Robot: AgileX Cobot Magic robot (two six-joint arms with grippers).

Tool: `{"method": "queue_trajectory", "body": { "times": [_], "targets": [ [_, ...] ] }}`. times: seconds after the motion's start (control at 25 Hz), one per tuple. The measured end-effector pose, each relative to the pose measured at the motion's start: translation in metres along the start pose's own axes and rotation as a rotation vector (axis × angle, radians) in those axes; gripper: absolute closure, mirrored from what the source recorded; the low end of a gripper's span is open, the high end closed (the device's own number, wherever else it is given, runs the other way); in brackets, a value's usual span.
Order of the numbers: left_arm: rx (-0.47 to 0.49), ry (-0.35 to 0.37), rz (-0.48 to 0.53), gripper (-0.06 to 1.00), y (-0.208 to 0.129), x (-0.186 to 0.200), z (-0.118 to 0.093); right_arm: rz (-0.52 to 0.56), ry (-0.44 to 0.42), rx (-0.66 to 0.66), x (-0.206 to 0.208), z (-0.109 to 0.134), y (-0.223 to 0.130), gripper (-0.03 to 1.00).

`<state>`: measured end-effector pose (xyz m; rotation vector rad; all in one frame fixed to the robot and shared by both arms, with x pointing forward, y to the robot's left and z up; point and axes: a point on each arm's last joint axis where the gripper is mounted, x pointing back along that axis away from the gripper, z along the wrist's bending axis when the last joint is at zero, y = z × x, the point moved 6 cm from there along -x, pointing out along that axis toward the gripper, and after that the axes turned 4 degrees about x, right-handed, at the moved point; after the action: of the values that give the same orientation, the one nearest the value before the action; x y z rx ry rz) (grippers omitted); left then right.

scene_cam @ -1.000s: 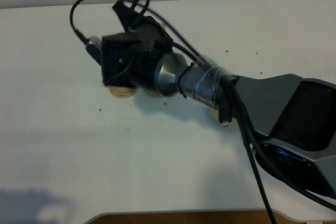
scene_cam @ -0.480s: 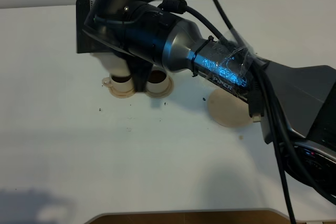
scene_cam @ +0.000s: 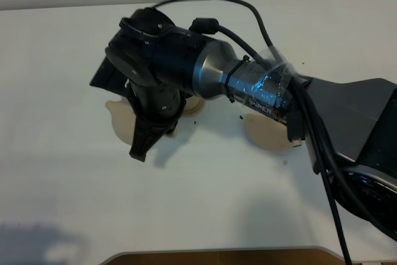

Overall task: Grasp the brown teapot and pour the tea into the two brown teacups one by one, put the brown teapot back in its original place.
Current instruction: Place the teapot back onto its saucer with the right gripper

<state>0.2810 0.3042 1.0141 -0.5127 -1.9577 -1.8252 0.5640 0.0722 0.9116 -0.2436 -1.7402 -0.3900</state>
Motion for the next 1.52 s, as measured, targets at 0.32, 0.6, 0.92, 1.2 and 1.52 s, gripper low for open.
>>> {"method": "queue_trajectory", "body": {
  "times": [0.32,0.6,0.92,1.2,1.52],
  "targets": [
    [0.0,0.0,0.0,0.45,0.0,0.0,0.0,0.051,0.032,-0.004,-0.024,0.007,-0.005,0.85],
    [0.0,0.0,0.0,0.45,0.0,0.0,0.0,-0.046,-0.033,-0.072,0.039,-0.011,-0.013,0.85],
    [0.0,0.0,0.0,0.45,0.0,0.0,0.0,0.07,-0.038,-0.276,0.061,-0.041,-0.102,0.85],
    [0.0,0.0,0.0,0.45,0.0,0.0,0.0,0.128,0.0,-0.476,0.035,-0.054,-0.175,0.85],
    [-0.001,0.0,0.0,0.45,0.0,0.0,0.0,0.021,-0.009,-0.573,0.003,-0.07,-0.191,0.85]
  ]
}}
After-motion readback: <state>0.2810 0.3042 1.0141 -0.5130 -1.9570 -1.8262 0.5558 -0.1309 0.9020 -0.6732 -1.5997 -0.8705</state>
